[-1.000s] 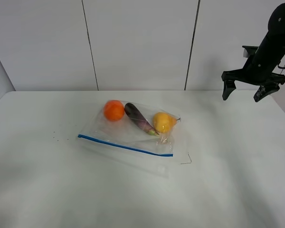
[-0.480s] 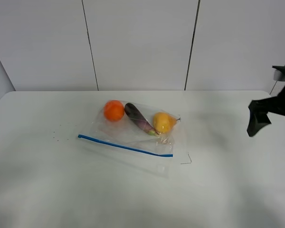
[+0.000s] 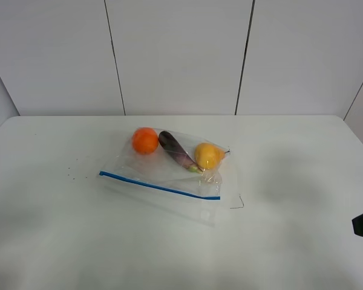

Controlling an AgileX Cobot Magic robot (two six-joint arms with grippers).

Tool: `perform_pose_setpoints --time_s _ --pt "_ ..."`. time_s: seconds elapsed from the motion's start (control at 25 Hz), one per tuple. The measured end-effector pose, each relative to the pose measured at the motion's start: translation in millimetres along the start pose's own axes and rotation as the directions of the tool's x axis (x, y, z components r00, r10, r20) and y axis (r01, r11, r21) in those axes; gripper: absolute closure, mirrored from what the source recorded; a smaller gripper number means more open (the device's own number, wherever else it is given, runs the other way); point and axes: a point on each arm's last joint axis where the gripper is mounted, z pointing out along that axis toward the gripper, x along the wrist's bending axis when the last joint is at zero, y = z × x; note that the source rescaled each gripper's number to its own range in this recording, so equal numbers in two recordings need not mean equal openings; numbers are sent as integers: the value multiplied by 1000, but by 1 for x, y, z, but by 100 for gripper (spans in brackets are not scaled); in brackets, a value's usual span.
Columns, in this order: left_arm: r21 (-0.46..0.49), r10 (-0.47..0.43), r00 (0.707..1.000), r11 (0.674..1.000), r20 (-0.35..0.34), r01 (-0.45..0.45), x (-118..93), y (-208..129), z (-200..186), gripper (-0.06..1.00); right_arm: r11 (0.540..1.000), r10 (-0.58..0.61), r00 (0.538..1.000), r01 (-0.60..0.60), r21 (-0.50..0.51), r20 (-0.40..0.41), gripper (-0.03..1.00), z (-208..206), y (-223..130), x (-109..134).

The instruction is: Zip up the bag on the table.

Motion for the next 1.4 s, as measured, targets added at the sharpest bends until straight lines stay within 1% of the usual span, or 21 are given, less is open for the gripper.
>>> perform_pose_setpoints --time_s 0.12,0.28,0.4,0.48,0.6,1.4 --pt "0 0 1000 1000 0 0 0 0 0 1 984 -10 1000 10 -180 3 -3 -20 -24 1" --pt "0 0 1000 1000 0 0 0 0 0 1 923 -21 1000 23 -385 10 -3 -44 -47 3" --pt "0 0 1000 1000 0 0 0 0 0 1 877 -23 1000 27 -480 15 -3 -54 -60 4" --pt "0 0 1000 1000 0 0 0 0 0 1 852 -20 1000 29 -522 23 -3 -58 -67 3" --pt "0 0 1000 1000 0 0 0 0 0 1 840 -5 1000 21 -543 30 -3 -60 -70 2" --pt "0 0 1000 1000 0 0 0 0 0 1 840 0 999 18 -542 33 -3 -60 -71 2"
